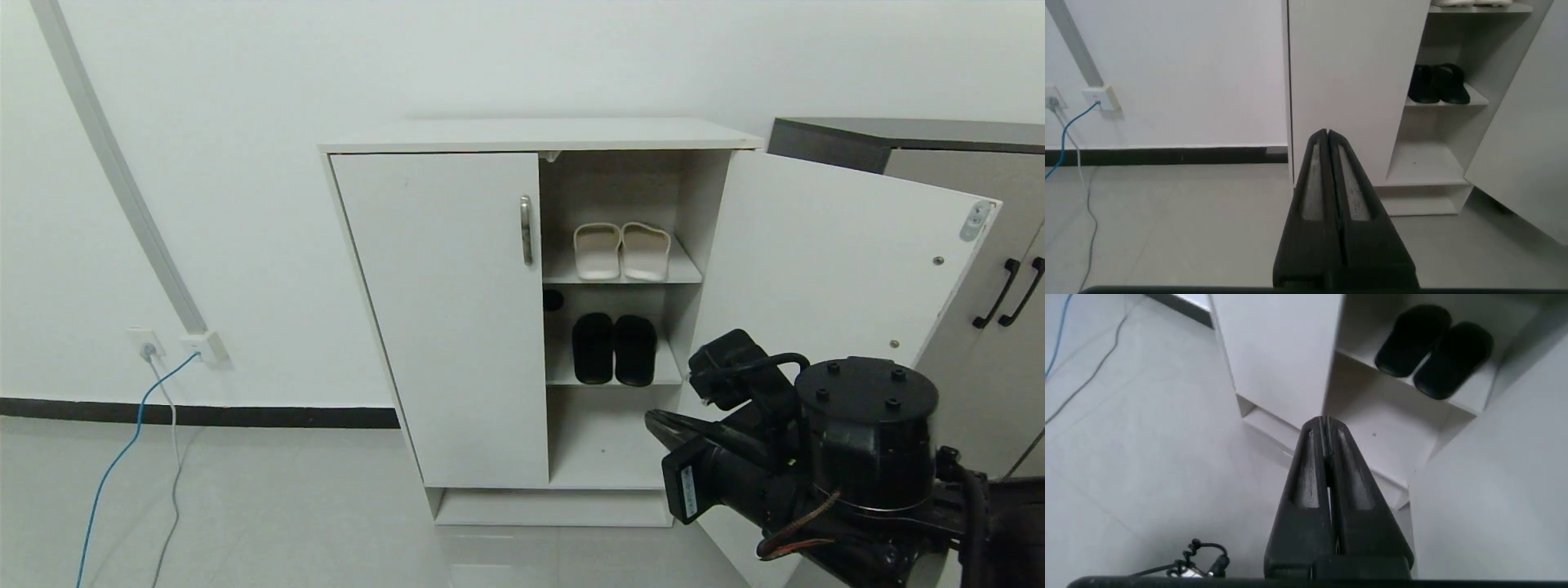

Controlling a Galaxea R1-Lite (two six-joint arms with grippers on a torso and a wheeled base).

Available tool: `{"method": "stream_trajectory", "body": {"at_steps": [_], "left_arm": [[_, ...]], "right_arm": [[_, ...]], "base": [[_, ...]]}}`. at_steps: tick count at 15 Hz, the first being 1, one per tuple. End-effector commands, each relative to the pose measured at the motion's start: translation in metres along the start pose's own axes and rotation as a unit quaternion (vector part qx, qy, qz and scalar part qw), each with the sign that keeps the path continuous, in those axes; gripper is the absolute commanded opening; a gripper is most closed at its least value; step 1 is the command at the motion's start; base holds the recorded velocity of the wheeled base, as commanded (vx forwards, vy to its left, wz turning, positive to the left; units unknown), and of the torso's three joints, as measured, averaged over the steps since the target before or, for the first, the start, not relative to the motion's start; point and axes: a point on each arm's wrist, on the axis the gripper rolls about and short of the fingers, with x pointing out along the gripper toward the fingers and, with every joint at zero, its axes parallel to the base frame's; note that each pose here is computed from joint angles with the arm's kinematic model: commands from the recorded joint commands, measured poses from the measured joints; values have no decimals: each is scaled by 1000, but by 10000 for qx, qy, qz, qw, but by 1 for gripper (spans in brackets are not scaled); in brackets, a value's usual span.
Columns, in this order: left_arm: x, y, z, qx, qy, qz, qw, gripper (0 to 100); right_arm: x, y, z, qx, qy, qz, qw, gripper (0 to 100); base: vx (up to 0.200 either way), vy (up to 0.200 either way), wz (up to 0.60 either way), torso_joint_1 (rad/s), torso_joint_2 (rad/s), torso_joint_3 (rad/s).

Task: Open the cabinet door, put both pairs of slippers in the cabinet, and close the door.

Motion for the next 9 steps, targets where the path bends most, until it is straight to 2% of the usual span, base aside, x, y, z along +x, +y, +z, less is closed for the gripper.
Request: {"method": "stream_trajectory", "body": {"at_steps": [1, 9], "left_arm": [[0, 0, 0, -4, 5, 2, 10000, 0], [0, 0, 0, -11, 5, 10, 10000, 0]], "right_arm": [[1, 0, -1, -7, 21, -5, 10000, 0], [2, 0, -1, -9, 27, -28, 10000, 0]], "base": [[0, 0, 0, 0, 0, 0], [0, 0, 0, 0, 0, 0]]}}
